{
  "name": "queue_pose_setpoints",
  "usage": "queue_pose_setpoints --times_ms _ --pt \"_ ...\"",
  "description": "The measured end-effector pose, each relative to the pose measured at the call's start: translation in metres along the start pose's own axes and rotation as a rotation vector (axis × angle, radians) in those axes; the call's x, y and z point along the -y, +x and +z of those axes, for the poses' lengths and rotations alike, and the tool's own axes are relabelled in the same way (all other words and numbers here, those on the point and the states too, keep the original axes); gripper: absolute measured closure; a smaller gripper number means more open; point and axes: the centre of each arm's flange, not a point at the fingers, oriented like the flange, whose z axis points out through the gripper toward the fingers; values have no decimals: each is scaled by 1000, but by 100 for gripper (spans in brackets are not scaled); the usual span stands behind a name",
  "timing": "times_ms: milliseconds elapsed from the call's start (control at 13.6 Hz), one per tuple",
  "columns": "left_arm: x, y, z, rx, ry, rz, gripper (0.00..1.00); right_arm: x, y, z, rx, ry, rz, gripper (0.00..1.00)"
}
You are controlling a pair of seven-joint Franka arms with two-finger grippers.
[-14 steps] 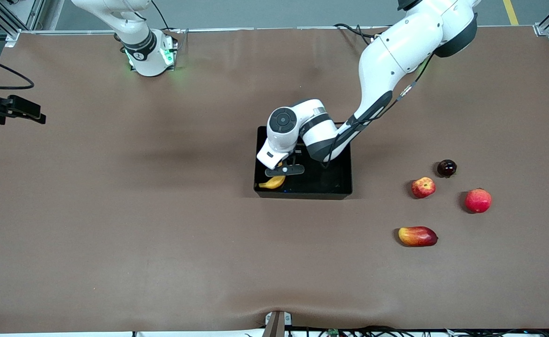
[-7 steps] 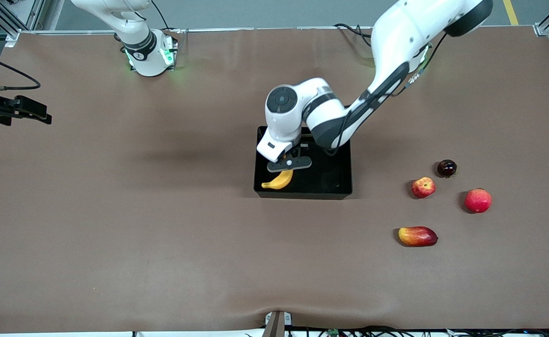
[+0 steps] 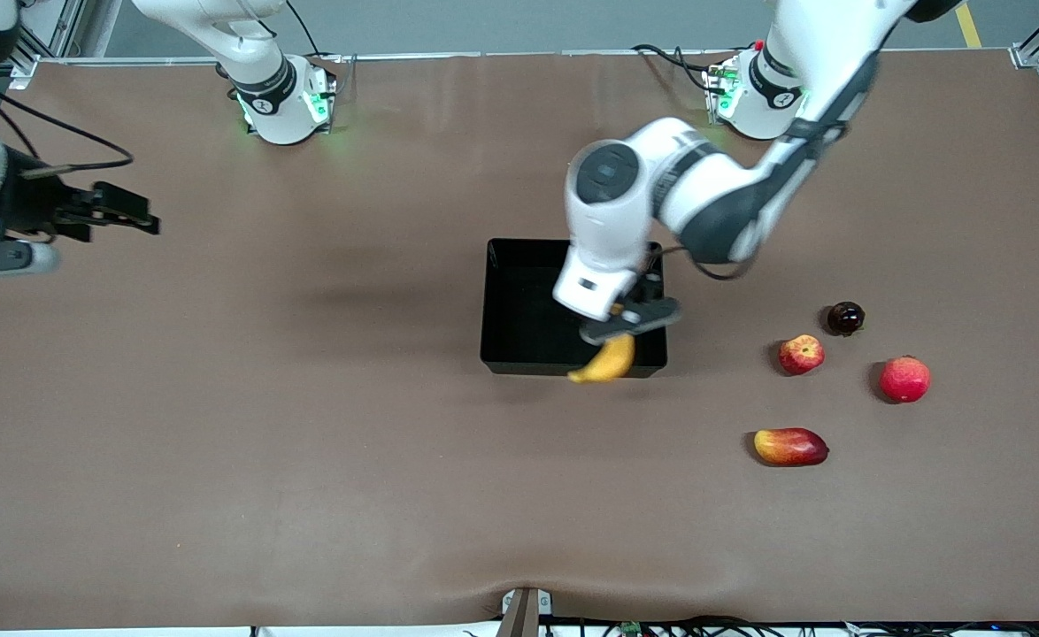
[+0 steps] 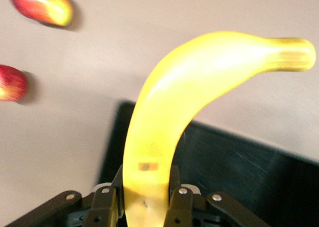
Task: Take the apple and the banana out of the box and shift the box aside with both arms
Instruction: 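Lift the banana out while the right gripper reaches toward the box, then lower the banana by the fruits while the right gripper reaches the box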
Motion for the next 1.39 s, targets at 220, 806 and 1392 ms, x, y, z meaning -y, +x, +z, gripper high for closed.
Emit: queue_pose_setpoints --times_ms 220,806,1392 --pt "81 76 25 34 24 -11 64 70 15 25 -27 6 73 0" --pt "287 195 131 113 20 -131 64 280 22 168 -34 -37 105 0" --pt "323 207 241 88 17 -148 64 332 43 311 -23 -76 54 0"
